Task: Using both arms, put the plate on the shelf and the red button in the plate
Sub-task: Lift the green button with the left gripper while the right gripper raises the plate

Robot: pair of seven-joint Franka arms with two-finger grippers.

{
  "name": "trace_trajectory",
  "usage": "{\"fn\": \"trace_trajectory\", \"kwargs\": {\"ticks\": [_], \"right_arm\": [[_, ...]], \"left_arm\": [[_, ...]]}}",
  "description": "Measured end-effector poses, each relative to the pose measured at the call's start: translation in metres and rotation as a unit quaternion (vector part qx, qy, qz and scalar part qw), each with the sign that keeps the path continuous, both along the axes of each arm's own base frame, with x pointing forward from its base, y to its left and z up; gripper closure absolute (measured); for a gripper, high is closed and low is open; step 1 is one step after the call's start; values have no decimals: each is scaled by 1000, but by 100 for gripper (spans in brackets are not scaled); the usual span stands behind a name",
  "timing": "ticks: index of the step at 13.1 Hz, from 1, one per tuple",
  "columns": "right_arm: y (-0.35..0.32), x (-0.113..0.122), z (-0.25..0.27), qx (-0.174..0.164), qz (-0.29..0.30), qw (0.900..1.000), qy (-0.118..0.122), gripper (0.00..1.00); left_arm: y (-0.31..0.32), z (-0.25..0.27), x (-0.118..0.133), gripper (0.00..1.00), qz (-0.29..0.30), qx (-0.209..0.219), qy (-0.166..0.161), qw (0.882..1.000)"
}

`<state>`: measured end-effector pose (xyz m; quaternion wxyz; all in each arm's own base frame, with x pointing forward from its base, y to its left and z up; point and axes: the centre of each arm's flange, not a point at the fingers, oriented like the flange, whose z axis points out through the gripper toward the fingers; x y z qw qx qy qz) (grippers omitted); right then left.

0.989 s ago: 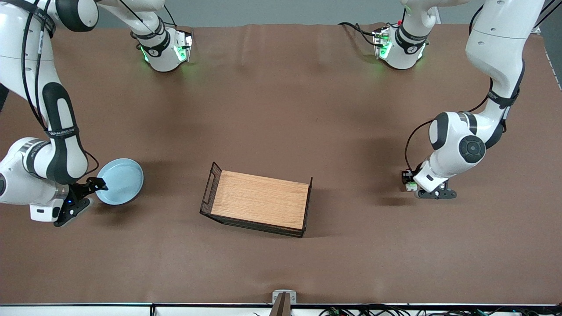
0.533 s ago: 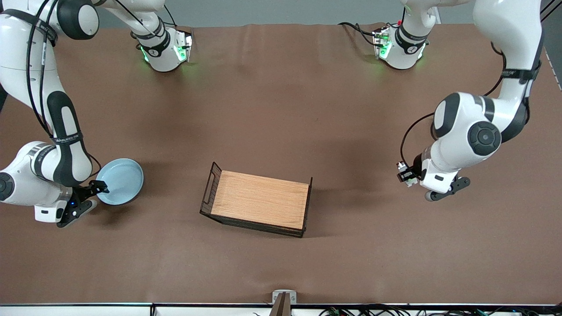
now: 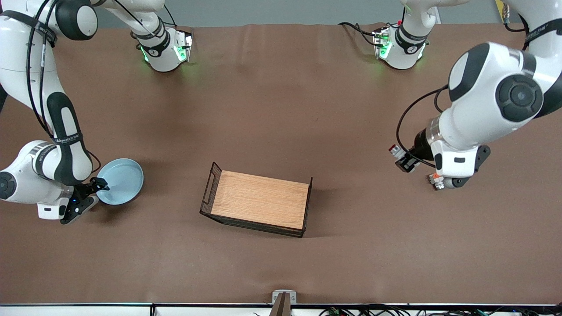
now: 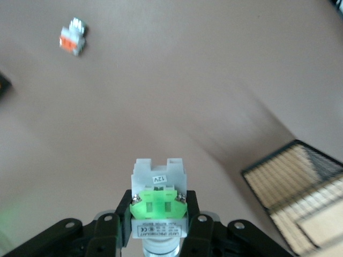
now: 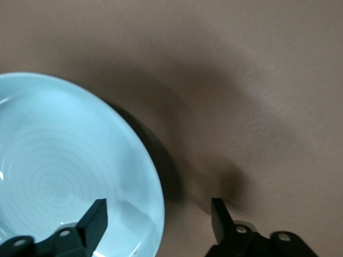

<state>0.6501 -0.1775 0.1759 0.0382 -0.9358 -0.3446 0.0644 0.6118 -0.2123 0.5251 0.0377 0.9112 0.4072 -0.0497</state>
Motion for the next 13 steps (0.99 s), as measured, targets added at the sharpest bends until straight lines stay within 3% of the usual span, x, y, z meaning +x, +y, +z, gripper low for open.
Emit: {"fn": "trace_trajectory", "kwargs": {"ticks": [3,4,6,7,9,13], "right_arm": [[0,-2,-3,1,0,1000,3,23],[0,-1,-2,2,1,1000,3,31],[1,-1,0,5,1,1000,12,57],[2,-1,1,7,1,1000,15,57],[2,-2,0,8,4,1000,17,76],[1,-3,0,16,21,999,19,87]], "left_arm": [[-46,26,-7,59,70,-18,-7,997],[-60,30,-9,59,87,-23,-8,996],[-77,38,-9,59,112,-32,-10,993],[-81,40,-9,59,116,-35,-10,993],[-83,42,-8,59,123,-37,-11,992],[-91,56,-8,59,159,-52,-23,986]]}}
